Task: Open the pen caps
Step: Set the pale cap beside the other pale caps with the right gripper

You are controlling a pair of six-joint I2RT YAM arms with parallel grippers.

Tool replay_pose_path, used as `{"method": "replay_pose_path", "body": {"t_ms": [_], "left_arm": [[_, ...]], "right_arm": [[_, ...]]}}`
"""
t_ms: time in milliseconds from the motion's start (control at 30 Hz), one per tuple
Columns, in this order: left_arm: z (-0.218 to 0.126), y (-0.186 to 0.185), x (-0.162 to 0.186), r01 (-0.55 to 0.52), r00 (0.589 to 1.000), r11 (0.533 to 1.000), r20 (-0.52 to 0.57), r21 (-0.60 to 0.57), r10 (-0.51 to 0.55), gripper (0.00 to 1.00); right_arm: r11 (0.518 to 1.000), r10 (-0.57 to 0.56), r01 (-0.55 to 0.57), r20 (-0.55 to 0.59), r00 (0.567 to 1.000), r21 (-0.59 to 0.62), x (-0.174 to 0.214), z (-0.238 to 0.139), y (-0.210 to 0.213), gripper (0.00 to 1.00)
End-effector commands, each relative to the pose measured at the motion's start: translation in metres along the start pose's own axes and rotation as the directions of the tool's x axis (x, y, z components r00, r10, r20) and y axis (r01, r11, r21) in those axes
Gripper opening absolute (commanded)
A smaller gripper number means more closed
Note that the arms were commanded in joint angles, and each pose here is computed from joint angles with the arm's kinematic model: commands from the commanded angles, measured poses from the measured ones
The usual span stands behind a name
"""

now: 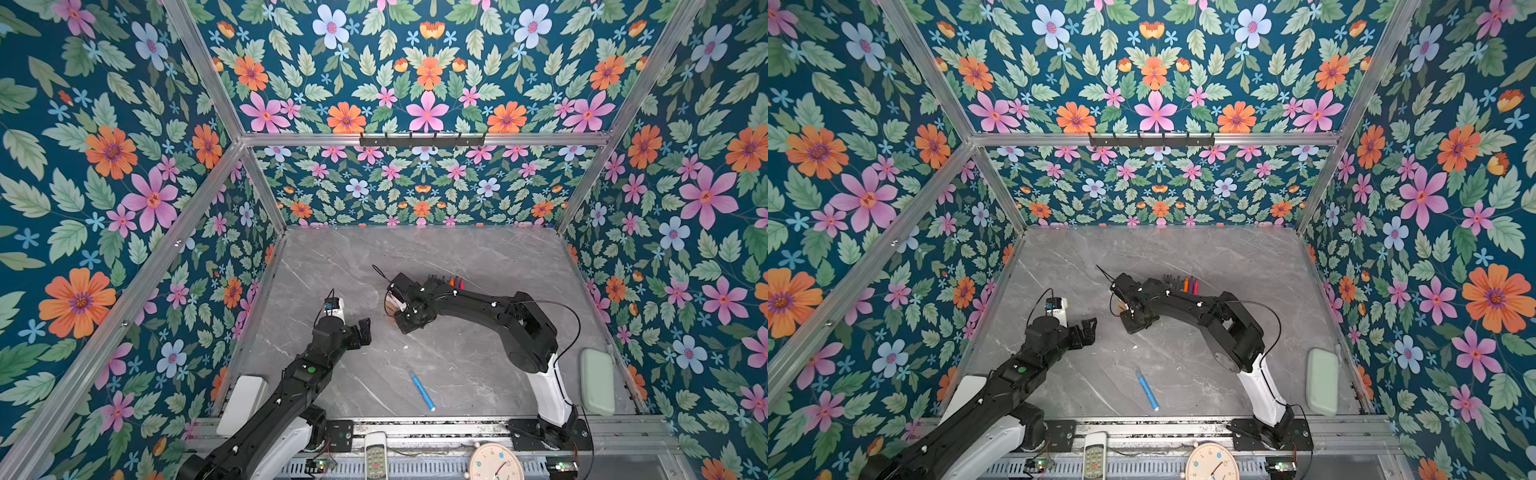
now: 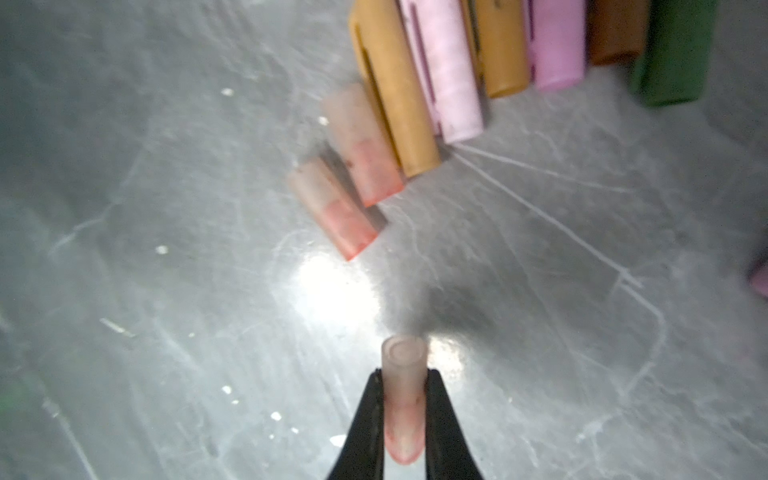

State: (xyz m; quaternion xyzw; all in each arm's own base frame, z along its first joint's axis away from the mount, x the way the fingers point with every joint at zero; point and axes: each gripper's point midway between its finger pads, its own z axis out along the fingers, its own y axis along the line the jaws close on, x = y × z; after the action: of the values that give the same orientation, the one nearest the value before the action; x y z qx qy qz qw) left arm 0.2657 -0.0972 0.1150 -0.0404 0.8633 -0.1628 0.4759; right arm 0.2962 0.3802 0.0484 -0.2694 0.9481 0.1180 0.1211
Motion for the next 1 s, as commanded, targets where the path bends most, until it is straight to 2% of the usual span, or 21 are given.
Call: {"method": "replay_pose_path", "body": {"t_ms": [0,200,333,500,633,767,967], "left_arm": [[-0.011,0.01,-0.01,0.033,0.997,0.999,0.076,-0.037,-0.03,1.0],[-0.019,0.01,-0.014,0.044,0.992,0.999,0.115,-0.021,-0.041,1.0],[-0.015,0.012,-0.012,0.043,0.995,0.998,0.09,-0.043,-0.039,1.0],[-0.017,0.013,-0.013,0.05,0.994,0.997,0.096,-0.053,-0.045,1.0],[-0.023,0.01,-0.017,0.055,0.99,0.998,0.13,-0.021,-0.051,1.0],[-0.024,0.009,-0.018,0.055,0.989,0.998,0.136,-0.011,-0.053,1.0],[-0.022,0.006,-0.016,0.047,0.992,0.999,0.116,-0.003,-0.046,1.0]], "right_arm": [[0.993,-0.101,0.104,0.043,0.994,-0.063,-0.009,-0.005,0.022,0.1],[0.971,-0.234,0.233,0.018,0.972,0.051,-0.02,0.003,0.03,0.1],[0.928,-0.325,0.324,-0.025,0.945,0.185,-0.029,0.013,0.028,0.1],[0.875,-0.368,0.376,-0.087,0.926,0.304,-0.034,0.027,0.021,0.11],[0.858,-0.382,0.391,-0.096,0.919,0.334,-0.036,0.032,0.023,0.13],[0.85,-0.38,0.386,-0.09,0.921,0.36,-0.04,0.03,0.021,0.21],[0.852,-0.381,0.379,-0.07,0.922,0.36,-0.044,0.025,0.023,0.29]]}}
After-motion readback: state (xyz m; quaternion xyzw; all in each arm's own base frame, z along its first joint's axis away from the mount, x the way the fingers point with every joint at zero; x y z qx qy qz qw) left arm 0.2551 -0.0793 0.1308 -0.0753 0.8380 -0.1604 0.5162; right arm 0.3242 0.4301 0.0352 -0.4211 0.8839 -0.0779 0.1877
